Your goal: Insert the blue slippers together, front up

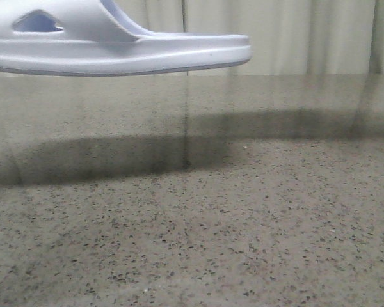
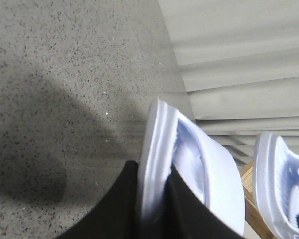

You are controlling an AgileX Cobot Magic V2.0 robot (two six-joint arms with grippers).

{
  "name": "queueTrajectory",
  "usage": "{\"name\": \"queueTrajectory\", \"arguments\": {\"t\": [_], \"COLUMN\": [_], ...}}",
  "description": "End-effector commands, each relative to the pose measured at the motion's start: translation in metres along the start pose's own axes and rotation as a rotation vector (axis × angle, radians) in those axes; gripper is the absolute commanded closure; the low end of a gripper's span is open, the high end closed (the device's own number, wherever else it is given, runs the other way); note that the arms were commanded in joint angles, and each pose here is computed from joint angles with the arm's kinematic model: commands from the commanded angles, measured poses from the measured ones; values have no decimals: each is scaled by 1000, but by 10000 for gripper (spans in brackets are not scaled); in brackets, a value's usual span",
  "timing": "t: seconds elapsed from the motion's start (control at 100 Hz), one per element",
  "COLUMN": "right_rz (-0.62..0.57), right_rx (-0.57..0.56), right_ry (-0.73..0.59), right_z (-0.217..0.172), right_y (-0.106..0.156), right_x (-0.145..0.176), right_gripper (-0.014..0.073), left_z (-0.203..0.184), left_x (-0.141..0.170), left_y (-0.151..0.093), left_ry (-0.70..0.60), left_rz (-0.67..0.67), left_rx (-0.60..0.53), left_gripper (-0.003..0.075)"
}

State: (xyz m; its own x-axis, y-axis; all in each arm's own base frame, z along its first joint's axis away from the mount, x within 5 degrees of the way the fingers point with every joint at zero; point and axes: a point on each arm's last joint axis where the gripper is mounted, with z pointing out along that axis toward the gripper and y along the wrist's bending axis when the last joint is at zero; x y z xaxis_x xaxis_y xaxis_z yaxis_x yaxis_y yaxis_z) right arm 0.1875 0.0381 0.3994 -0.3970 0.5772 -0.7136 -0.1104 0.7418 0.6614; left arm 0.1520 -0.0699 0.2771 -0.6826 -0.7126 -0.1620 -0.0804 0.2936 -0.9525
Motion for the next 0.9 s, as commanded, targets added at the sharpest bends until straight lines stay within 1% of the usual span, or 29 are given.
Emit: {"name": "queueTrajectory", "arguments": {"t": [0.0, 0.2, 0.57, 0.74, 0.89], "right_rz": [-27, -27, 19, 18, 27], "right_rx": [-40, -38, -29, -107, -147], "right_ry": [-44, 48, 76, 82, 109], "right_z": [-12, -13, -8, -8, -4], "right_y": [12, 12, 3, 10, 13], "right_x": [-9, 0, 9, 10, 12], "right_gripper": [702, 702, 702, 702, 702], "left_z": [-3, -3, -4, -5, -6], "left_x": [-1, 0, 8, 11, 13], "left_y": [-12, -14, -22, -24, -29], "left_ry": [-5, 11, 99, 135, 165], "left_rz": [-33, -38, -74, -77, -85], "left_rx": [65, 76, 166, 188, 246], "left_gripper": [704, 704, 704, 704, 704]}}
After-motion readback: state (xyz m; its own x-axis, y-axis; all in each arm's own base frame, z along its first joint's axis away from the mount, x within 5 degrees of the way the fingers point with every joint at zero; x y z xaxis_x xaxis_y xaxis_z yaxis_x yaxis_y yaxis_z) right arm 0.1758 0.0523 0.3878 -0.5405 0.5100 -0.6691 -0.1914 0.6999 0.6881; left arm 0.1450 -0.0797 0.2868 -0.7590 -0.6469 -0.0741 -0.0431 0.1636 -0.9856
